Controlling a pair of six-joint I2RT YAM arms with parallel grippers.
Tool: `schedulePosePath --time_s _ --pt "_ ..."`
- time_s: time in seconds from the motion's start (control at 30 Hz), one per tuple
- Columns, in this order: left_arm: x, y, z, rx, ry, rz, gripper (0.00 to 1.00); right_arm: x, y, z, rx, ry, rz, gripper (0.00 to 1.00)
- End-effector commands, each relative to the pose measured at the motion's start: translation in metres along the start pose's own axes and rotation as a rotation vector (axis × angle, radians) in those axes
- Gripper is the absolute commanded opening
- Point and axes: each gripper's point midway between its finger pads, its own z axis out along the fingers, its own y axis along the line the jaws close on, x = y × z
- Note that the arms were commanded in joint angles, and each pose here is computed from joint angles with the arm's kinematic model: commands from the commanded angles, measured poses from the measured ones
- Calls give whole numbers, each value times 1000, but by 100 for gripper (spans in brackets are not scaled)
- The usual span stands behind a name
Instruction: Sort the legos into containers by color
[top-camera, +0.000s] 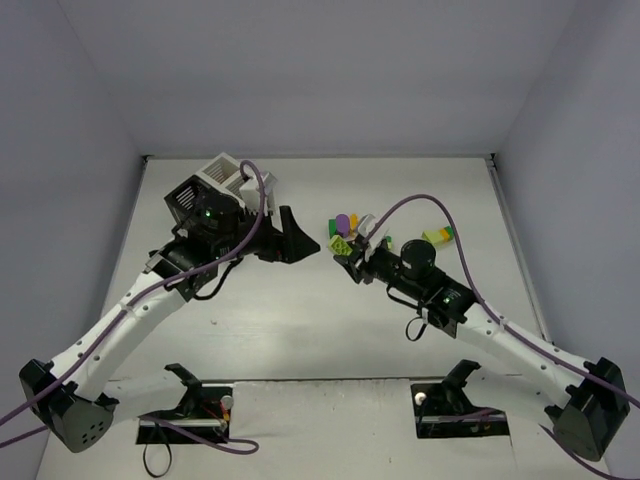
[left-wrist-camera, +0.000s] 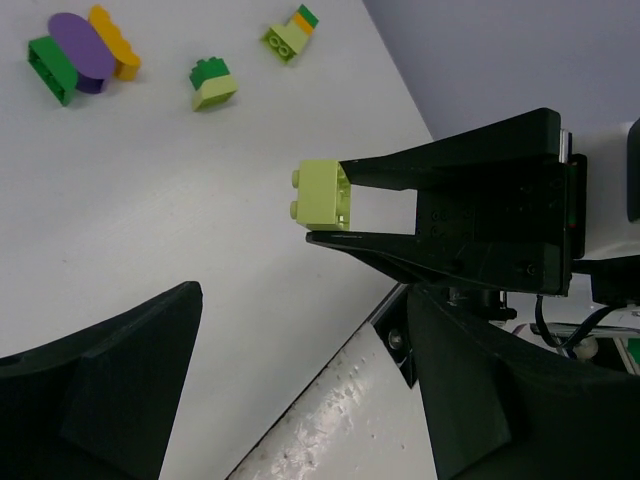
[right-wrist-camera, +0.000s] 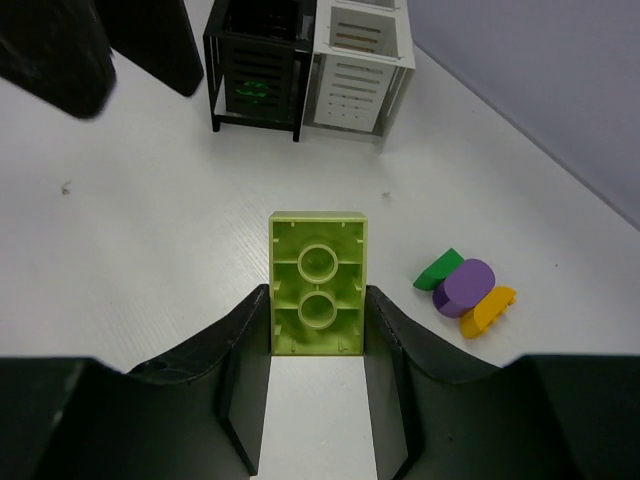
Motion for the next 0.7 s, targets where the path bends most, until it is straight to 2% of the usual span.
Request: schedulePosePath --time_s 0.0,0.4,0.57,0.6,0.67 --pt "-23 -34 5 73 -84 11 77 -41 4 -6 -13 -157 -36 0" --pt "-14 -48 40 53 -48 58 77 -49 14 -14 -62 -210 -39 0" --pt "-13 -39 54 -1 -45 77 76 -49 17 -14 -76 -218 -36 0" --pt "-13 -39 55 -2 -47 77 75 -49 18 -14 -80 -219 -36 0" --pt "-13 -37 58 -6 -51 81 66 -47 18 -13 -80 -217 -35 0"
